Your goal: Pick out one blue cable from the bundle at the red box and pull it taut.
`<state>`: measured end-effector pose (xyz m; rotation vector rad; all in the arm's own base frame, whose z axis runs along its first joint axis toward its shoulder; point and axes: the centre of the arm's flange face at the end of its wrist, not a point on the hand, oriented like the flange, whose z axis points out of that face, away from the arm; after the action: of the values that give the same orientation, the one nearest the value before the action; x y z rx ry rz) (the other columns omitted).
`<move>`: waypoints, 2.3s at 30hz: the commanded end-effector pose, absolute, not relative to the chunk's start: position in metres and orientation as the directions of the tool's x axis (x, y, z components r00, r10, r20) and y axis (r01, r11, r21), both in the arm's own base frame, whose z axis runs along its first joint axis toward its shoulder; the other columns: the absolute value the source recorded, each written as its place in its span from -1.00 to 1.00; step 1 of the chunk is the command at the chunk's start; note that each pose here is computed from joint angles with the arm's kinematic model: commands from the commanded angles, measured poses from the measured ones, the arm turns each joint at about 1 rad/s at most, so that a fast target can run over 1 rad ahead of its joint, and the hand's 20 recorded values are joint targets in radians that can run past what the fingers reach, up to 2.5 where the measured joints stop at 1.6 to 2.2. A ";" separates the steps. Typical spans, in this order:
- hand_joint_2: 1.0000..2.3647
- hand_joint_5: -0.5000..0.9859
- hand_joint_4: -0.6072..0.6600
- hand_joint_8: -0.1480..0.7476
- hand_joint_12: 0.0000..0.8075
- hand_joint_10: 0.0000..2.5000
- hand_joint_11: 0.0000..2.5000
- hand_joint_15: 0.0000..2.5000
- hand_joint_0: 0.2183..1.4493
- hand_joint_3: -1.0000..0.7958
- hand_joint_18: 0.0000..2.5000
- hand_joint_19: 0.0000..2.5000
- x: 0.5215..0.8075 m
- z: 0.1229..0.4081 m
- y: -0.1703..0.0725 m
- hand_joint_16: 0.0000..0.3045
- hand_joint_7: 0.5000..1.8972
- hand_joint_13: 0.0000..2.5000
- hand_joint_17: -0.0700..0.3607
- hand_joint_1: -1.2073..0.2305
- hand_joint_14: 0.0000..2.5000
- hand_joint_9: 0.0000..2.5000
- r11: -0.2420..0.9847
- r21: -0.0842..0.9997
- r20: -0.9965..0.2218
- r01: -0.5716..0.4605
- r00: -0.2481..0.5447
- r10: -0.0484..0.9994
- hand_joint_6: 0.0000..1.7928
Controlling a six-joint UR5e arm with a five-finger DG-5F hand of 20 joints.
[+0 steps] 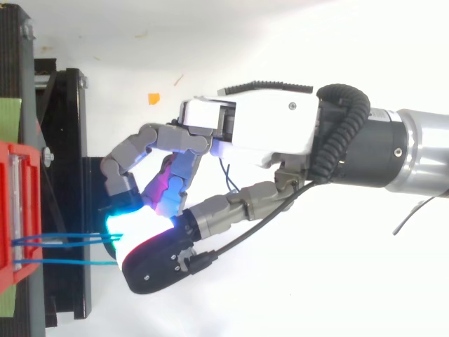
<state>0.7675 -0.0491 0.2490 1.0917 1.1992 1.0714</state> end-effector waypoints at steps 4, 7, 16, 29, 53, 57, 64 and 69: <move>-0.97 -0.49 0.10 -0.07 -0.20 -0.98 -0.48 -0.71 -0.34 -0.05 -0.35 -0.51 0.768 0.248 -0.049 -0.69 0.04 -0.26 -0.18 -0.51 -0.99 -0.03 0.156 0.987 -0.154 -0.040 0.065 0.986 -0.01; -0.97 -0.50 0.00 -0.10 -0.20 -0.98 -0.47 -0.71 -0.30 -0.09 -0.36 -0.54 0.768 0.250 -0.049 -0.69 0.04 -0.26 -0.18 -0.56 -0.99 -0.04 0.156 0.987 -0.153 -0.041 0.066 0.986 0.01; -1.00 -0.51 -0.19 -0.14 -0.22 -0.98 -0.47 -0.73 -0.09 -0.44 -0.35 -0.57 0.768 0.248 -0.049 -0.70 0.26 -0.26 -0.20 -0.57 -0.99 -0.04 0.155 0.987 -0.152 -0.040 0.065 0.986 0.01; -1.00 -0.49 0.07 -0.12 -0.20 -0.98 -0.45 -0.72 -0.46 -0.44 -0.34 -0.55 0.767 0.249 -0.049 -0.69 -0.08 -0.25 -0.18 -0.57 -0.99 0.01 0.157 0.987 -0.154 -0.038 0.060 0.986 0.01; -0.98 -0.44 0.03 -0.12 -0.21 -0.98 -0.48 -0.71 -0.39 -0.24 -0.35 -0.50 0.767 0.249 -0.049 -0.70 0.03 -0.24 -0.19 -0.23 -0.99 0.05 0.157 0.987 -0.155 -0.036 0.060 0.986 -0.06; -0.97 -0.45 0.08 -0.08 -0.19 -0.98 -0.48 -0.71 -0.41 -0.11 -0.36 -0.51 0.767 0.249 -0.048 -0.68 0.08 -0.25 -0.17 -0.36 -0.99 0.02 0.157 0.987 -0.155 -0.036 0.059 0.986 -0.04; -0.97 -0.50 0.02 -0.09 -0.19 -0.98 -0.47 -0.71 -0.29 -0.14 -0.38 -0.53 0.767 0.248 -0.049 -0.69 0.08 -0.29 -0.18 -0.57 -0.99 -0.06 0.157 0.987 -0.155 -0.035 0.060 0.986 0.00; -1.00 -0.50 0.04 -0.14 -0.21 -0.98 -0.48 -0.72 -0.26 -0.44 -0.39 -0.55 0.767 0.249 -0.049 -0.69 0.01 -0.30 -0.19 -0.55 -0.99 -0.07 0.157 0.987 -0.155 -0.036 0.060 0.986 0.01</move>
<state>0.7670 -0.0492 0.2487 1.0912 1.2078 1.0717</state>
